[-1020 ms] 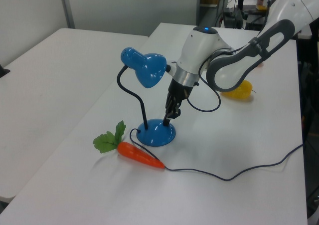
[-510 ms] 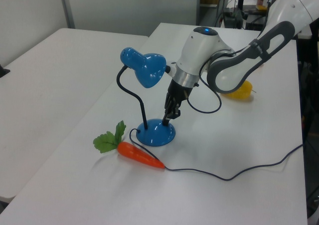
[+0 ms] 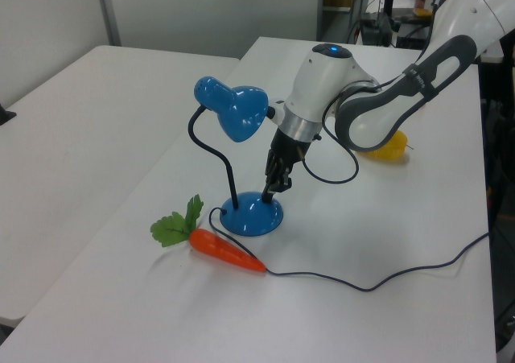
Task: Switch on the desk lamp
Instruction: 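Press down on the switch on the blue lamp base with the gripper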
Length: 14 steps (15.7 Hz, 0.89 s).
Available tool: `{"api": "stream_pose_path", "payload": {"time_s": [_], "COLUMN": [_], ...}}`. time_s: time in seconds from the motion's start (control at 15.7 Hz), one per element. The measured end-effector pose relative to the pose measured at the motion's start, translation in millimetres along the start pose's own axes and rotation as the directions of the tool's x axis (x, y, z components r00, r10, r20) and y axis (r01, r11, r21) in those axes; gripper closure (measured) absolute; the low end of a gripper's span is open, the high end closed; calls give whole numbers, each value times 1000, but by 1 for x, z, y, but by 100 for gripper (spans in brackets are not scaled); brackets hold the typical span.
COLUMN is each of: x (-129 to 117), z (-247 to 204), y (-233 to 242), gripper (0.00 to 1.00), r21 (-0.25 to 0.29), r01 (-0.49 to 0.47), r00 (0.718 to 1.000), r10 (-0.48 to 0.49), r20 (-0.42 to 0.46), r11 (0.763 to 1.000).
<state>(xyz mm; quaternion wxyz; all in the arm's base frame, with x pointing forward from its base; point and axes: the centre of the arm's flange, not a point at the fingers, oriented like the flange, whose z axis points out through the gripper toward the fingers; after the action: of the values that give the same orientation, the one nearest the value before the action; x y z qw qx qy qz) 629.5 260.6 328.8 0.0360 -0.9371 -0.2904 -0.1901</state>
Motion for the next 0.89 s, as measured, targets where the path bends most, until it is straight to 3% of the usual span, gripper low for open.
{"api": "stream_pose_path", "payload": {"time_s": [0.89], "x": [3], "z": [0], "y": [-17], "gripper": [99], "r21": [-87], "r01": [213], "r00": [977], "r10": [-212], "r20": [26], "r11": [973]}}
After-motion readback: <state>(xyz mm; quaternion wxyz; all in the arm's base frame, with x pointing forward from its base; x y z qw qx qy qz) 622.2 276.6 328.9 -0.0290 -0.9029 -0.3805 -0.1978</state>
